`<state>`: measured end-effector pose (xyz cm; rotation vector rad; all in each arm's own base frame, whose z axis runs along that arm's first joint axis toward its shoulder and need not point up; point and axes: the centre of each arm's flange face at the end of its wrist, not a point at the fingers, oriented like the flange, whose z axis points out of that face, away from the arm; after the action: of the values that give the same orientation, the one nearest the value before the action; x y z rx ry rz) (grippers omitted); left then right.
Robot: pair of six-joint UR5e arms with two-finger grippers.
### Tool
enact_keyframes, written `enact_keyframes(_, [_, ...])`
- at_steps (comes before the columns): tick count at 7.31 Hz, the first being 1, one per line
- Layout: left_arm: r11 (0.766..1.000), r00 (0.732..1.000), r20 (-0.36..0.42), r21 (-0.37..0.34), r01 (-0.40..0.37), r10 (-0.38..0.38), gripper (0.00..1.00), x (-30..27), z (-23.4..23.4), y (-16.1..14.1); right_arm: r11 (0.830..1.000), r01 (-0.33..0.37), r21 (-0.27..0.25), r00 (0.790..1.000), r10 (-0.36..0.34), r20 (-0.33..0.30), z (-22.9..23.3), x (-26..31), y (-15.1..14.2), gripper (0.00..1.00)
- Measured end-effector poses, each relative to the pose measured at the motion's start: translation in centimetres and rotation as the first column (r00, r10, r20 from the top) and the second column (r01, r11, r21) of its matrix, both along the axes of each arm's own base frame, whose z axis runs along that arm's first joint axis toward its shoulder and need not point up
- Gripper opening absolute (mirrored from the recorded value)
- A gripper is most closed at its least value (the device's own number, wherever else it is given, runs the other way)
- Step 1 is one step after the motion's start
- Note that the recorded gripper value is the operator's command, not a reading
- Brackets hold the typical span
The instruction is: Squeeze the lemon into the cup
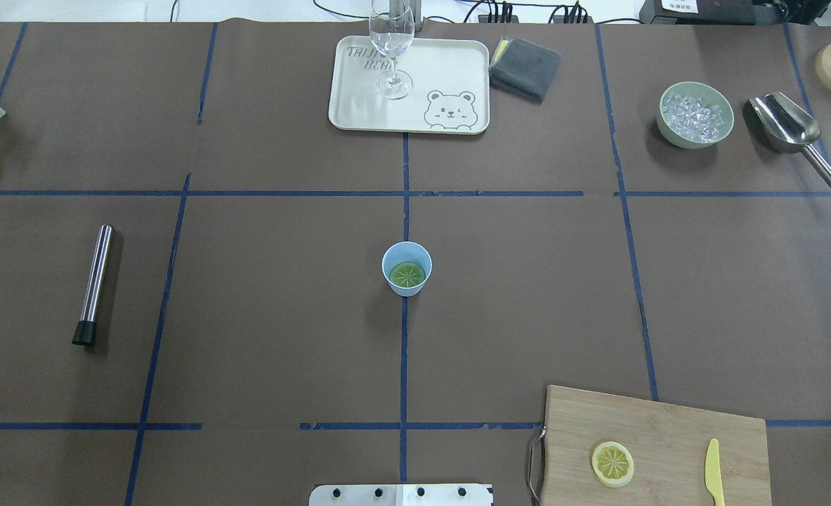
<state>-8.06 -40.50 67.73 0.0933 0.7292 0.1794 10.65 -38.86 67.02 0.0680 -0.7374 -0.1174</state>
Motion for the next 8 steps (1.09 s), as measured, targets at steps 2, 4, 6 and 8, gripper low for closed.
enact_keyframes(2, [0.998,0.999,-0.034,-0.039,0.039,-0.04,1.0,0.22,-0.63,-0.01,1.0,0.0,0.0,1.0,0.0,0.0,-0.02,0.0,0.0,1.0])
enact_keyframes(4, [0.997,0.997,-0.056,-0.05,0.054,-0.056,1.0,0.35,-0.95,-0.17,1.0,0.001,0.002,1.0,-0.001,-0.001,-0.02,0.01,-0.01,1.0])
enact_keyframes(6, [0.997,0.997,-0.052,-0.049,0.056,-0.058,1.0,0.31,-1.11,-0.56,1.0,0.001,0.004,1.0,-0.001,-0.003,-0.08,0.03,-0.07,1.0])
enact_keyframes(8, [0.997,0.997,-0.049,-0.051,0.057,-0.06,1.0,0.24,-0.98,-0.48,1.0,0.001,0.008,1.0,-0.001,-0.004,-0.16,0.03,-0.12,1.0])
